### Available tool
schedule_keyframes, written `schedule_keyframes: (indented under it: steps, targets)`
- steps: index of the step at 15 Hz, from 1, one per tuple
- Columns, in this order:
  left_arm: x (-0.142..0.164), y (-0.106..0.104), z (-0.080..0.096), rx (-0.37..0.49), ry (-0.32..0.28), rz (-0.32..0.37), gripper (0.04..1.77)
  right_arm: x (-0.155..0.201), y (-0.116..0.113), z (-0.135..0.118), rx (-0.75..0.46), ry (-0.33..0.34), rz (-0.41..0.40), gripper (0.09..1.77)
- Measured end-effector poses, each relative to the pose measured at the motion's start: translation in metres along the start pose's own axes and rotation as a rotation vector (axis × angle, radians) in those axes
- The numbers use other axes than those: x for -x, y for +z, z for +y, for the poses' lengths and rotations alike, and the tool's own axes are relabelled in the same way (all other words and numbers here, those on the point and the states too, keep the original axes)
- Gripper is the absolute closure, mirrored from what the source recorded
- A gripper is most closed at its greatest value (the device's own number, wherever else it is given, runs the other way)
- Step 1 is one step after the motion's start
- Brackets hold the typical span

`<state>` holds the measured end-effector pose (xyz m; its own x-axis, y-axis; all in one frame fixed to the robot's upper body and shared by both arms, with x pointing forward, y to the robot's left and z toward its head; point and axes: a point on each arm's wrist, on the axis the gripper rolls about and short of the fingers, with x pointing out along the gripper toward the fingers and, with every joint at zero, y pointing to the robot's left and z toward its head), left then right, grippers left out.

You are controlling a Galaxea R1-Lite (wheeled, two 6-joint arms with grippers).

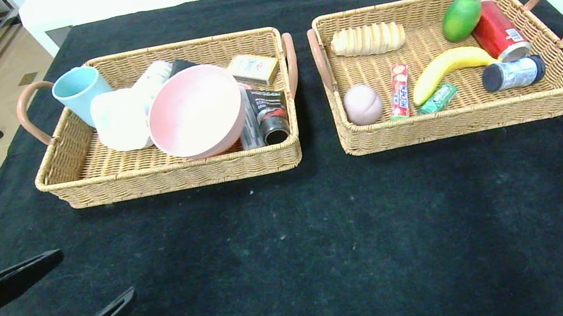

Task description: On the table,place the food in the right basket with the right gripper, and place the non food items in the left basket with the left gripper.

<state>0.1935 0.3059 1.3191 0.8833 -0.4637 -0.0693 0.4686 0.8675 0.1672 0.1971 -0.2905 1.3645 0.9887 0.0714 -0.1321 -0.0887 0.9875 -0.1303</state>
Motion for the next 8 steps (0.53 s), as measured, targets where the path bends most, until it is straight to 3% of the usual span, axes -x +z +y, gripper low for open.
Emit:
schedule_keyframes:
  steps: [4, 8]
  targets:
    - [0.04, 0.003, -0.008, -0.012, 0.06, -0.046, 0.09, 0.042, -0.016, -0.019, -0.001, -0.025, 0.012, 0.16]
    - [0.069, 0.005, -0.016, -0.029, 0.125, -0.09, 0.09, 0.071, -0.023, -0.035, -0.03, -0.143, -0.036, 0.16]
